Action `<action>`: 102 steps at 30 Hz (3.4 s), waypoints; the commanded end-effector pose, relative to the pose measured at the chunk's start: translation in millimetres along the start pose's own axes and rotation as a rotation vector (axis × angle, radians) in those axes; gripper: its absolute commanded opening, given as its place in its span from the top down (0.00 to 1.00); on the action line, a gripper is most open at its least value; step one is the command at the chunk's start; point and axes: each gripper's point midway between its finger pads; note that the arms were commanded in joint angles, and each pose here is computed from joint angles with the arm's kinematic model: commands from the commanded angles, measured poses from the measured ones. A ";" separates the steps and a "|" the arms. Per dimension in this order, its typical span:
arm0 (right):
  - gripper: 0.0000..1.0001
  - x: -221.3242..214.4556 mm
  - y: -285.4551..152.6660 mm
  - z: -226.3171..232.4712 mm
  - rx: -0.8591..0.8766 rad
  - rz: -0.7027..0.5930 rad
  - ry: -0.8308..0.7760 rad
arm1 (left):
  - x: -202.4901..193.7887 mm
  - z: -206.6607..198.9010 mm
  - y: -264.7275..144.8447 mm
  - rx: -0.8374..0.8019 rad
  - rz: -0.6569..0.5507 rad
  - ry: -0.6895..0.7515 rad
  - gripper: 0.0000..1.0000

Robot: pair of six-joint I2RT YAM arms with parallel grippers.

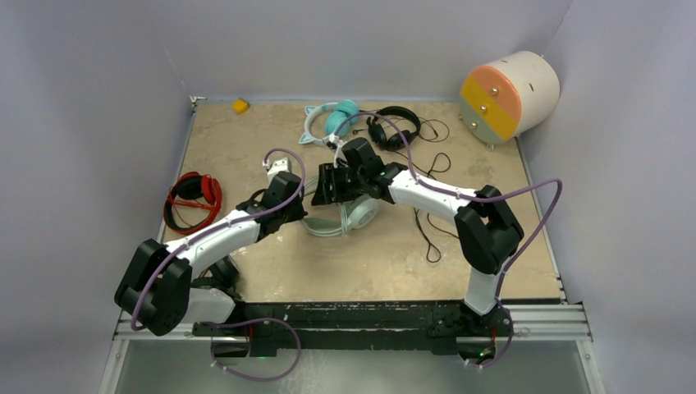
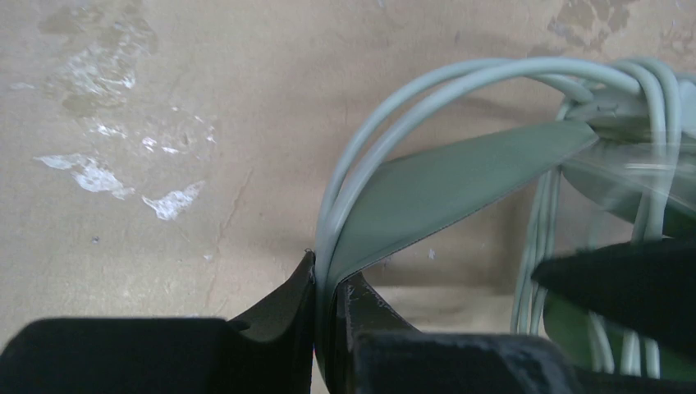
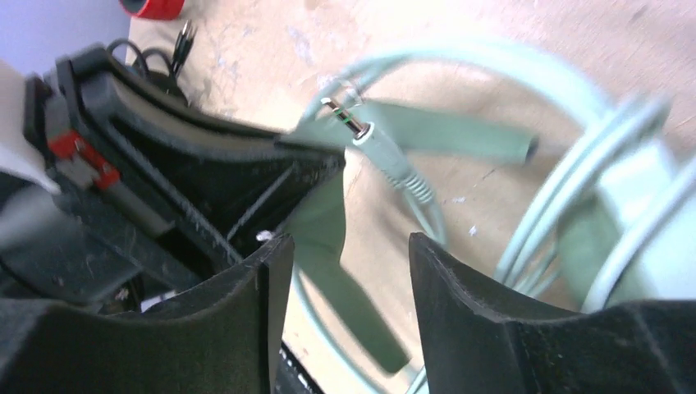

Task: Wrap the headphones
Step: Wrap the headphones cable around the headphones, then place the headphones at the center of the board.

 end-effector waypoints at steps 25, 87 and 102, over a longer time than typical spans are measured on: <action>0.57 52.6 -47.2 15.9 -0.026 -0.134 -0.208 | -3.4 -61.0 -11.1 -0.121 0.134 -0.061 1.00; 0.46 -1.8 -146.5 18.5 -0.109 -0.253 -0.347 | 146.2 52.9 -25.3 0.028 -0.202 -0.432 0.24; 0.35 -6.6 -171.8 -17.1 -0.306 -0.432 -0.453 | 97.1 -31.2 -29.4 -0.439 -0.209 0.160 0.28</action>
Point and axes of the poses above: each gripper's point midway between its finger pads, its own y axis out along the fingers, its own z axis along the line the jaws close on, x = y × z, and after that the axes turned 15 degrees about -y, right-handed
